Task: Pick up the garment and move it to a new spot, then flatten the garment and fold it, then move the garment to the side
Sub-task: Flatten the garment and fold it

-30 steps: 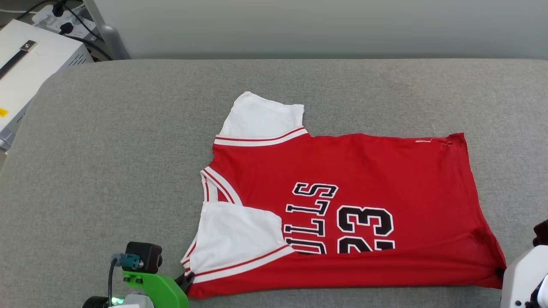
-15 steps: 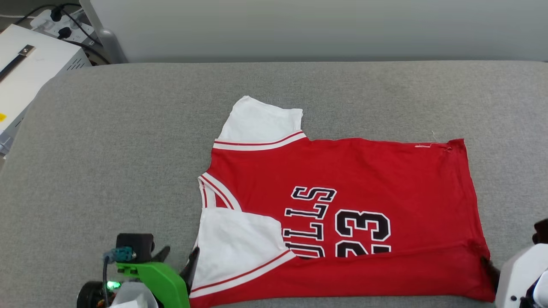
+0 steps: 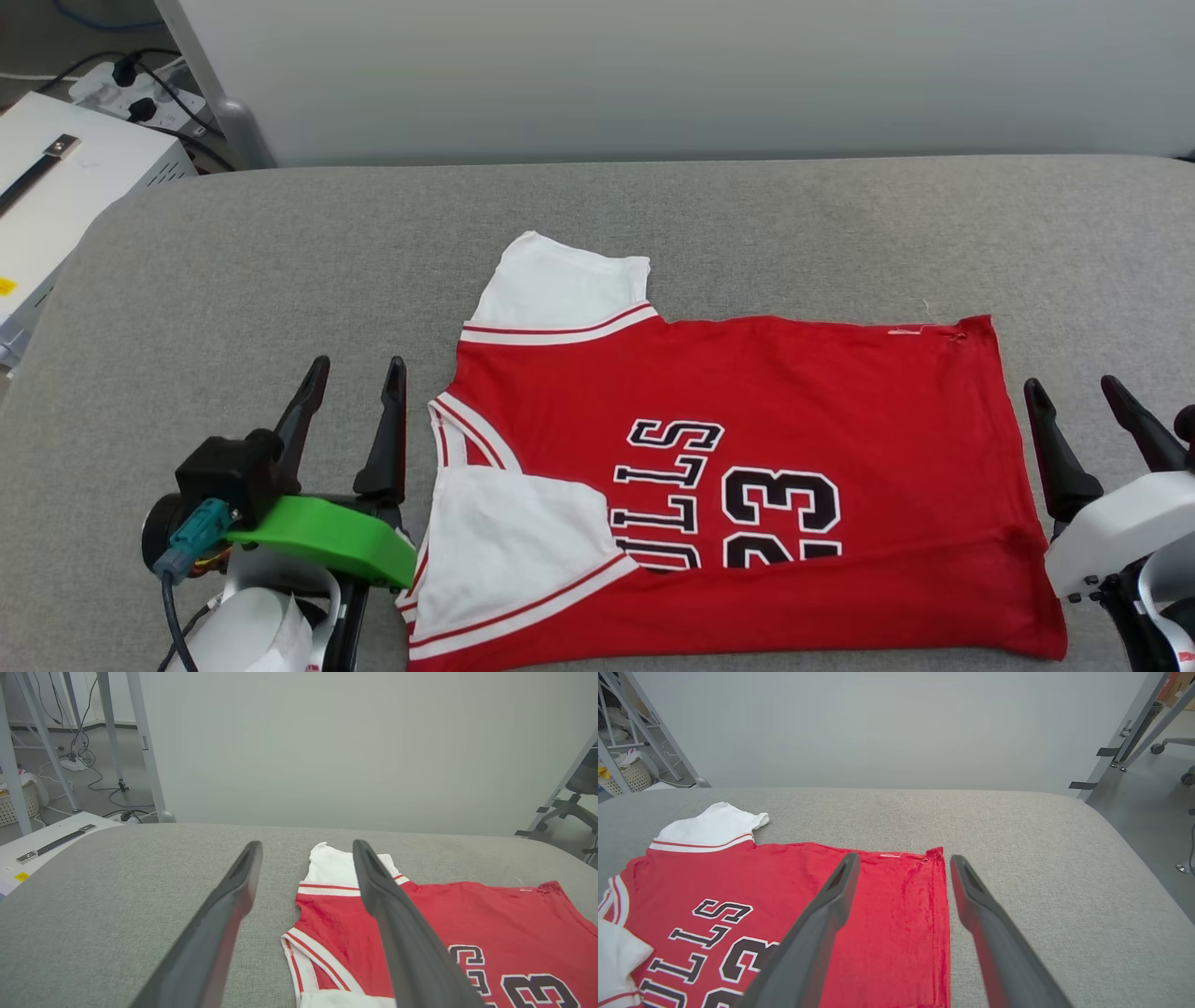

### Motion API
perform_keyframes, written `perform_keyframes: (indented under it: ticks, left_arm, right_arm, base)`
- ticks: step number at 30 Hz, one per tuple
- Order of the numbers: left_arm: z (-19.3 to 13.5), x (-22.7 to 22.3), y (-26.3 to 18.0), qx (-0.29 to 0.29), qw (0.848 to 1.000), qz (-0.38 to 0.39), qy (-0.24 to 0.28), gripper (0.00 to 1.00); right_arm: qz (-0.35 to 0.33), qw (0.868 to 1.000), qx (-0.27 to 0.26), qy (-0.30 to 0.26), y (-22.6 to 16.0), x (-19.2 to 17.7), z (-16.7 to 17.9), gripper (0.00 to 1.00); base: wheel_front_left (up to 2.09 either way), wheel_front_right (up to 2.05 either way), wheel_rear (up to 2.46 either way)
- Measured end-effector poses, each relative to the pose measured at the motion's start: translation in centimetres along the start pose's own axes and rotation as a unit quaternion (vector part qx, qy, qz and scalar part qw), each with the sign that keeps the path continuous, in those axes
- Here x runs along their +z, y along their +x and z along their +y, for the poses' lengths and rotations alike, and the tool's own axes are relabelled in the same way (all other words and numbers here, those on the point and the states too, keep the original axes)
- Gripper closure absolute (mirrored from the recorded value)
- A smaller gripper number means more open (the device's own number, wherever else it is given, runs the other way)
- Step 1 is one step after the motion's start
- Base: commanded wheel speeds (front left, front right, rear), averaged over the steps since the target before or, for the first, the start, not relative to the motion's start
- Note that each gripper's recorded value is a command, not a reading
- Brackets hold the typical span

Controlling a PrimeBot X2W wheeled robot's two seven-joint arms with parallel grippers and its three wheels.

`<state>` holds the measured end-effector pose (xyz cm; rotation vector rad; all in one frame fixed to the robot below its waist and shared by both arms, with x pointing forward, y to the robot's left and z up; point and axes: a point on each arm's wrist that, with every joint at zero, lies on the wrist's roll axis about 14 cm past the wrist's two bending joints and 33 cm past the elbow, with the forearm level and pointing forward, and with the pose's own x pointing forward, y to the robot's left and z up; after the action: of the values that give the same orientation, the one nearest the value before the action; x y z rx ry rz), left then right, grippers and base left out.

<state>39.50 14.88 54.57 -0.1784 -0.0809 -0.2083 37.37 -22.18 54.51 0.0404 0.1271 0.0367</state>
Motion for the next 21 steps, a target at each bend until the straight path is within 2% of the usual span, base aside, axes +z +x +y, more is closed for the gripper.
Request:
perform_keyframes:
  ticks: [5,12,21]
  left_arm:
    - [-0.4,0.6,-0.3,0.001,1.000,-0.025,-0.007,0.00]
    - [-0.6,0.1,0.0,-0.008,1.000,-0.028,-0.008,0.00]
    - [-1.5,-2.2,2.9,-0.062,0.998,0.015,0.015,0.00]
  right_arm:
    - [-0.041,0.999,0.007,0.005,0.0,0.5,0.8,0.00]
    - [-0.043,0.999,0.006,0.014,-0.2,-0.5,1.2,0.00]
    - [-0.042,0.999,-0.004,0.018,0.2,-1.1,0.7,0.00]
  base:
    - [0.00,0.00,0.00]
    - [0.00,0.00,0.00]
    - [0.00,0.00,0.00]
